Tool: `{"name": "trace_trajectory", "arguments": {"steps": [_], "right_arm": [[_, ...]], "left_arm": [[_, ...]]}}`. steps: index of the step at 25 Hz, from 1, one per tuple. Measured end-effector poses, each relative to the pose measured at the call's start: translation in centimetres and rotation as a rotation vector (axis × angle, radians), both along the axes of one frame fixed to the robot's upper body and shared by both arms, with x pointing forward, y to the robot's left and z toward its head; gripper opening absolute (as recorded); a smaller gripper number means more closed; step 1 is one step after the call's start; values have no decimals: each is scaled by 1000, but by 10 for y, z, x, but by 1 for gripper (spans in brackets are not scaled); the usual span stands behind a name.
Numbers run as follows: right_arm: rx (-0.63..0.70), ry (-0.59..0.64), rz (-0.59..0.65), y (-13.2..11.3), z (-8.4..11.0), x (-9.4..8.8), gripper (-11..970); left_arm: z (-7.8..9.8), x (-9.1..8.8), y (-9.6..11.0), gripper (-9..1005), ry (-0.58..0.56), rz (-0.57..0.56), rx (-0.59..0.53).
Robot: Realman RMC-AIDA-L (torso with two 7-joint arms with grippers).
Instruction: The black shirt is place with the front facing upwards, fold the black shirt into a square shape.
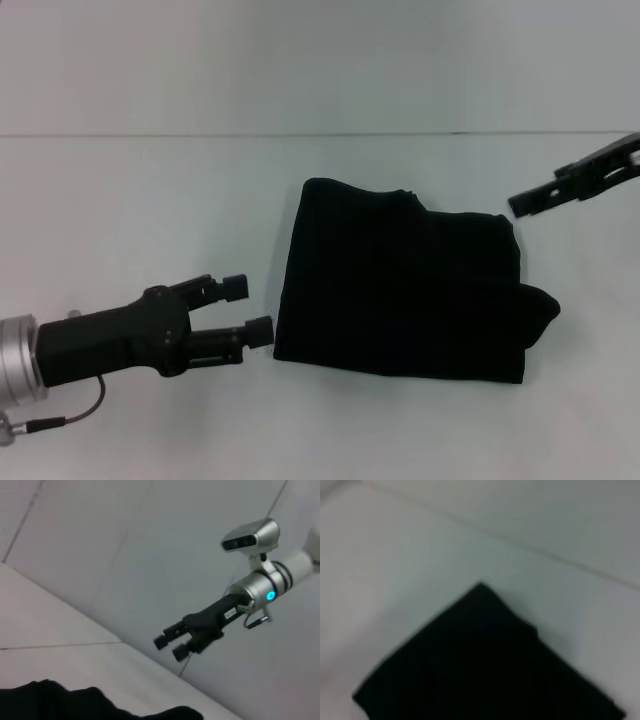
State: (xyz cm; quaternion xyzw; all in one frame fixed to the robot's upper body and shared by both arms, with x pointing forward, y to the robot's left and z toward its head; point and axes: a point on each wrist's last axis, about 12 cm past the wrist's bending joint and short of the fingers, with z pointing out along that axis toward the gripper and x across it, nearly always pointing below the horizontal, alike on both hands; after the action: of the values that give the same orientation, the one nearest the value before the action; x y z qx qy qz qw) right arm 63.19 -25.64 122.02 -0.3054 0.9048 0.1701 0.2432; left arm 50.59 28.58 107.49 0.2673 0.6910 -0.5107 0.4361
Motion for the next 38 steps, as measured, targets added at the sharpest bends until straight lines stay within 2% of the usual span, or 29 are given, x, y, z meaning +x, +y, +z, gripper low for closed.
{"name": "trace_trajectory", "arguments": {"steps": [1, 5, 6, 13, 18, 29, 38], "right_arm": [[0, 0, 0, 0, 0, 0, 941], [-183, 33, 61, 44, 6, 7, 941], [-183, 33, 61, 44, 6, 7, 941], [-338, -38, 232, 105, 19, 9, 941], [-345, -51, 329, 133, 11, 7, 942], [-429, -28, 472, 162, -13, -1, 942], [-507, -16, 536, 172, -34, -6, 941]], "left_arm": [[-1, 0, 1, 949, 2, 6, 4], [-3, 1, 1, 949, 19, 18, 21], [-3, 2, 1, 950, 20, 14, 22], [-1, 4, -1, 950, 12, 0, 24], [-2, 2, 1, 950, 17, 15, 27], [-7, -4, 1, 950, 41, 6, 31], [-7, -4, 2, 949, 39, 8, 35]]}}
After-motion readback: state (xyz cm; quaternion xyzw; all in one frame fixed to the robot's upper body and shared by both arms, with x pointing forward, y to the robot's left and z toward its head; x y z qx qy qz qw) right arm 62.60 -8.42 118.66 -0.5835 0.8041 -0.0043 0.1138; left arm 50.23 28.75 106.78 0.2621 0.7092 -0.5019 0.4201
